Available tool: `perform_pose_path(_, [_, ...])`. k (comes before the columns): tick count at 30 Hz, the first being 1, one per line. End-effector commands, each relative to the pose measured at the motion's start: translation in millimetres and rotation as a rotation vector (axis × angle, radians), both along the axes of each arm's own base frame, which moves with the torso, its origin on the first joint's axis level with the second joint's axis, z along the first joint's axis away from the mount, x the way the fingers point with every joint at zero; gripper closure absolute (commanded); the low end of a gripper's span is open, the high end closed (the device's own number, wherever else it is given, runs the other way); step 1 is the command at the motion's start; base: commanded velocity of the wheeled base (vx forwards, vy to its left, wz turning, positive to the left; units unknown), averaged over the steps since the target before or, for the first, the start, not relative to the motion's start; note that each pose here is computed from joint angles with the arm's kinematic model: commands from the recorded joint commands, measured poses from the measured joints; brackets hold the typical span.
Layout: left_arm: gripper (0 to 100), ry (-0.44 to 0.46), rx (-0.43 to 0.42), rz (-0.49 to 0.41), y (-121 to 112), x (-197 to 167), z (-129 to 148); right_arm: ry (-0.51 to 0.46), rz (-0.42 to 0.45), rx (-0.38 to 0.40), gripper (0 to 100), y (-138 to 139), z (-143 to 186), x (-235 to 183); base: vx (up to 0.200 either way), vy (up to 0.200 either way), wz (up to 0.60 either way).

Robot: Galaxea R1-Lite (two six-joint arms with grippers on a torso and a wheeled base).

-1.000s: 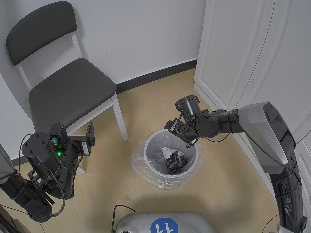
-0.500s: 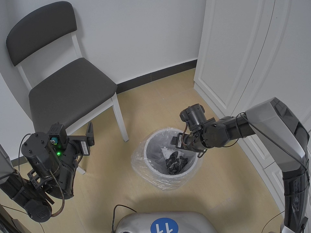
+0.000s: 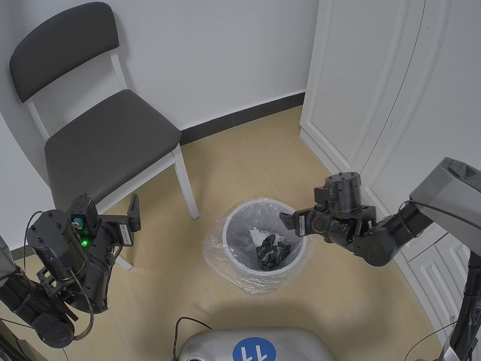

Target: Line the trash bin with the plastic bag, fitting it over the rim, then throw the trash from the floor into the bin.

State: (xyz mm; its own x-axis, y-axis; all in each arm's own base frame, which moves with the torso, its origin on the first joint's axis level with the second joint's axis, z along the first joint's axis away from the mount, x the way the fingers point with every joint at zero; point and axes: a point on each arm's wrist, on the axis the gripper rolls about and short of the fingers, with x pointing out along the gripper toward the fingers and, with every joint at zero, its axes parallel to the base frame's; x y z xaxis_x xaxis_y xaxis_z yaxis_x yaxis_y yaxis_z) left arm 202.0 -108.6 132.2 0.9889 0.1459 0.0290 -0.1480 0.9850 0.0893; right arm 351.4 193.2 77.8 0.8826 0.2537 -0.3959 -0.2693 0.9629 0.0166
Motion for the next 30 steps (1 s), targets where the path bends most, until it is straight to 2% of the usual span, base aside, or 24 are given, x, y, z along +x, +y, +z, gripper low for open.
perform_pose_path(1, [0, -0.028, -0.016, 0.004, 7, -9, 8, -0.14, 0.031, -0.046, 0, -47, 39, -30, 0.0, 0.0, 0.0])
perform_pose_path(6, [0, -0.037, -0.021, 0.004, 9, -10, 10, -0.19, 0.111, -0.01, 0, -76, 66, -50, 0.0, 0.0, 0.0])
perform_pose_path(12, [0, -0.048, -0.025, -0.016, 13, -17, 13, -0.251, 0.12, -0.021, 0, -97, 85, -66, 0.0, 0.0, 0.0])
perform_pose_path(16, [0, -0.096, -0.044, -0.024, 22, -24, 25, -0.291, 0.102, -0.01, 0, -112, 98, -87, 0.0, 0.0, 0.0])
perform_pose_path(19, [0, -0.17, -0.072, 0.021, 35, -29, 41, -0.379, 0.044, 0.04, 0, -130, 108, -106, 0.0, 0.0, 0.0])
perform_pose_path(20, [0, -0.17, -0.072, 0.021, 35, -29, 41, -0.379, 0.044, 0.04, 0, -130, 108, -106, 0.0, 0.0, 0.0])
perform_pose_path(21, [0, -0.21, -0.088, 0.013, 40, -36, 49, -0.442, 0.02, 0.091, 0, -137, 115, -120, 0.0, 0.0, 0.0])
perform_pose_path(22, [0, -0.215, -0.089, 0.005, 41, -37, 50, -0.452, 0.017, 0.1, 0, -137, 116, -122, 0.0, 0.0, 0.0])
perform_pose_path(23, [0, -0.243, -0.088, -0.04, 45, -44, 54, -0.51, 0.01, 0.149, 0, -140, 125, -134, 0.0, 0.0, 0.0])
perform_pose_path(25, [0, -0.286, -0.073, -0.072, 51, -50, 62, -0.577, 0.003, 0.181, 0, -144, 141, -150, 0.0, 0.0, 0.0])
perform_pose_path(30, [0, -0.342, 0.007, 0.044, 77, -62, 80, -0.712, -0.042, 0.196, 0, -161, 180, -188, 0.0, 0.0, 0.0])
